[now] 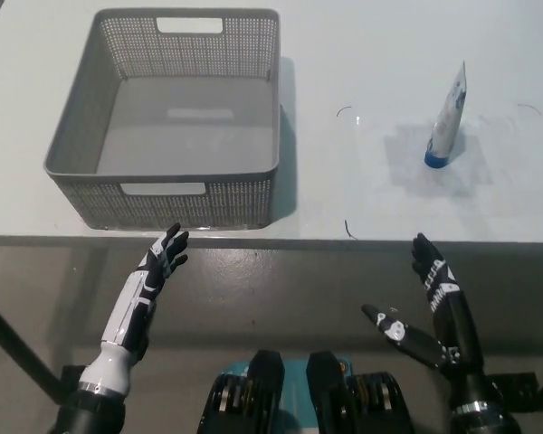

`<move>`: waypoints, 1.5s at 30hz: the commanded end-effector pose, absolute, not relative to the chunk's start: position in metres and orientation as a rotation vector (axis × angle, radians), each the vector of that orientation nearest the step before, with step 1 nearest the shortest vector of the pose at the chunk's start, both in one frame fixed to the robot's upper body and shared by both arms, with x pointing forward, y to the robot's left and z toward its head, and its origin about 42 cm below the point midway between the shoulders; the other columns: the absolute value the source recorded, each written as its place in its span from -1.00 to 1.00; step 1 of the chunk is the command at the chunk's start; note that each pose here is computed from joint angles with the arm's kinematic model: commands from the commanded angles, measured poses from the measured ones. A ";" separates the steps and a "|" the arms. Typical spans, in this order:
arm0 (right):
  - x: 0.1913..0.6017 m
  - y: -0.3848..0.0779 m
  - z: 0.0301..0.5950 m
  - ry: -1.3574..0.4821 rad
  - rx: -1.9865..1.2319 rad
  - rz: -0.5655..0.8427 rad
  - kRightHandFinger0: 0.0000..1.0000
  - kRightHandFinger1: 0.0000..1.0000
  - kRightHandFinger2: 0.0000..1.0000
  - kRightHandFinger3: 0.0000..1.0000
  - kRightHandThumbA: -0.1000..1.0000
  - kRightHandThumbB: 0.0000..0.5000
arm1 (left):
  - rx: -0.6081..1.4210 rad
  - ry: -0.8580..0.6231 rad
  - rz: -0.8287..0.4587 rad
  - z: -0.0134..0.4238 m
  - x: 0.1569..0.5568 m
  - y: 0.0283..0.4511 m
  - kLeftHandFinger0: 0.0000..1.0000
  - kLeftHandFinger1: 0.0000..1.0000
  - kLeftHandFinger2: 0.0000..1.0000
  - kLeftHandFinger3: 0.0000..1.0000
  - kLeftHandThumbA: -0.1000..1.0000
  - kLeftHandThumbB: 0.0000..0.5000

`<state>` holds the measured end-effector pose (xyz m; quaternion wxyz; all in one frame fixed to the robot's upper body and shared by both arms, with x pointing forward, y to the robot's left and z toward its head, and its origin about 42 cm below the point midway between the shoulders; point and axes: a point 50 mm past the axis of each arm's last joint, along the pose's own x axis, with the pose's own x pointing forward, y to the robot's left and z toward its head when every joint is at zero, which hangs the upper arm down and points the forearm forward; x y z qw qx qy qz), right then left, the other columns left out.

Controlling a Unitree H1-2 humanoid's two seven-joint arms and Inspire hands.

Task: Use the right hand to pick up a shampoo and place it into a container on the left side

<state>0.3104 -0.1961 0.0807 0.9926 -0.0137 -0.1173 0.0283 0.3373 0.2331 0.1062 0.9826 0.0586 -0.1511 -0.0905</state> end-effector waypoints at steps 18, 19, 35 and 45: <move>0.375 -0.237 0.203 -0.614 0.024 -0.149 1.00 1.00 1.00 1.00 0.87 0.07 | 0.093 -0.447 -0.220 0.136 0.331 0.234 1.00 1.00 1.00 1.00 1.00 -1.00; 0.378 -0.237 0.205 -0.614 0.021 -0.148 1.00 1.00 1.00 1.00 0.87 0.09 | 0.091 -0.446 -0.218 0.135 0.329 0.234 1.00 1.00 1.00 1.00 1.00 -1.00; 0.463 -0.262 0.227 -0.431 -0.103 -0.160 1.00 1.00 1.00 1.00 0.99 0.50 | 0.081 -0.434 -0.212 0.130 0.318 0.234 1.00 1.00 1.00 1.00 1.00 -1.00; 0.510 -0.264 0.225 -0.355 -0.069 -0.146 1.00 1.00 1.00 1.00 0.87 0.63 | 0.049 -0.410 -0.212 0.124 0.314 0.233 1.00 1.00 1.00 1.00 1.00 -1.00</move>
